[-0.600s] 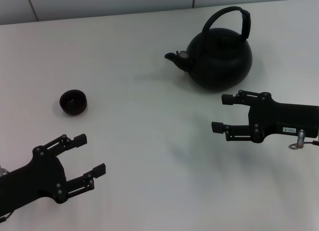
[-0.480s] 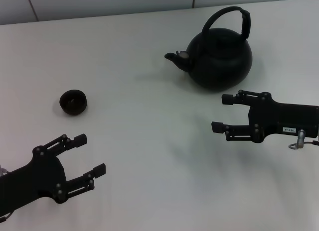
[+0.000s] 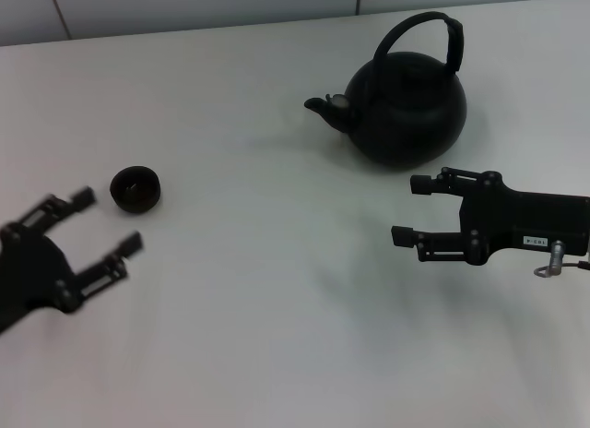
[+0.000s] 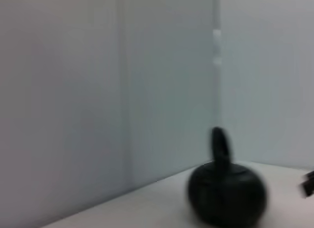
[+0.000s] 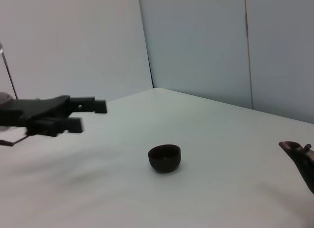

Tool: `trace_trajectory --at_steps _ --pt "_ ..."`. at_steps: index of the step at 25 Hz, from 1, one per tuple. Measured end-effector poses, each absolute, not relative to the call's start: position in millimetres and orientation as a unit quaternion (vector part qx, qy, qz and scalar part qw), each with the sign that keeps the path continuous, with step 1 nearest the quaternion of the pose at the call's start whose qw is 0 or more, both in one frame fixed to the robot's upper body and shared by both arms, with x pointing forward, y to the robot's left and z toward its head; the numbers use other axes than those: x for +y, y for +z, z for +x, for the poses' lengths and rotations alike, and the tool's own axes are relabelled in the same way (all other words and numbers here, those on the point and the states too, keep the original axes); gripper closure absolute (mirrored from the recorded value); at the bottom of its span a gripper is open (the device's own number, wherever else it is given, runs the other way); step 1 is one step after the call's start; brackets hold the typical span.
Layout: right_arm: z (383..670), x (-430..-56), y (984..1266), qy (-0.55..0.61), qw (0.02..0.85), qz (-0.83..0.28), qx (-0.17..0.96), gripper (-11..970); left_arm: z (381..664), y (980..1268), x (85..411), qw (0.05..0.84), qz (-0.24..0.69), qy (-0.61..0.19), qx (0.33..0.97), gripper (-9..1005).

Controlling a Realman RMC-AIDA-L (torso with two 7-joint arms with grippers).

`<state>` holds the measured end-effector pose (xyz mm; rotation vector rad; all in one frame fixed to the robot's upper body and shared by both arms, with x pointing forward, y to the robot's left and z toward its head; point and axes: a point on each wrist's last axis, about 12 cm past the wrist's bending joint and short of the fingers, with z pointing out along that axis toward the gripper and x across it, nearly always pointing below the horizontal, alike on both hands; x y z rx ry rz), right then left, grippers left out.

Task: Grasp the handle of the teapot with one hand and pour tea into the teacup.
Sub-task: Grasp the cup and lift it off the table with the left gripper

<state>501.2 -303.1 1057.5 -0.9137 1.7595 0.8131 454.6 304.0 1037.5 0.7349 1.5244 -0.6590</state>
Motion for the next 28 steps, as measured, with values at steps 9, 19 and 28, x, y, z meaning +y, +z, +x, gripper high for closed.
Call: trace_trajectory --at_steps 9,19,28 --pt "501 -303 1058 0.337 0.478 -0.374 0.720 133 494 1028 297 0.596 0.325 -0.217 0.701 192" --pt "501 -302 1059 0.339 0.478 -0.374 0.719 134 525 1024 278 0.562 0.364 -0.181 0.721 202" --pt "502 -302 1059 0.339 0.479 -0.375 0.718 134 537 1022 278 0.545 0.356 -0.159 0.743 216"
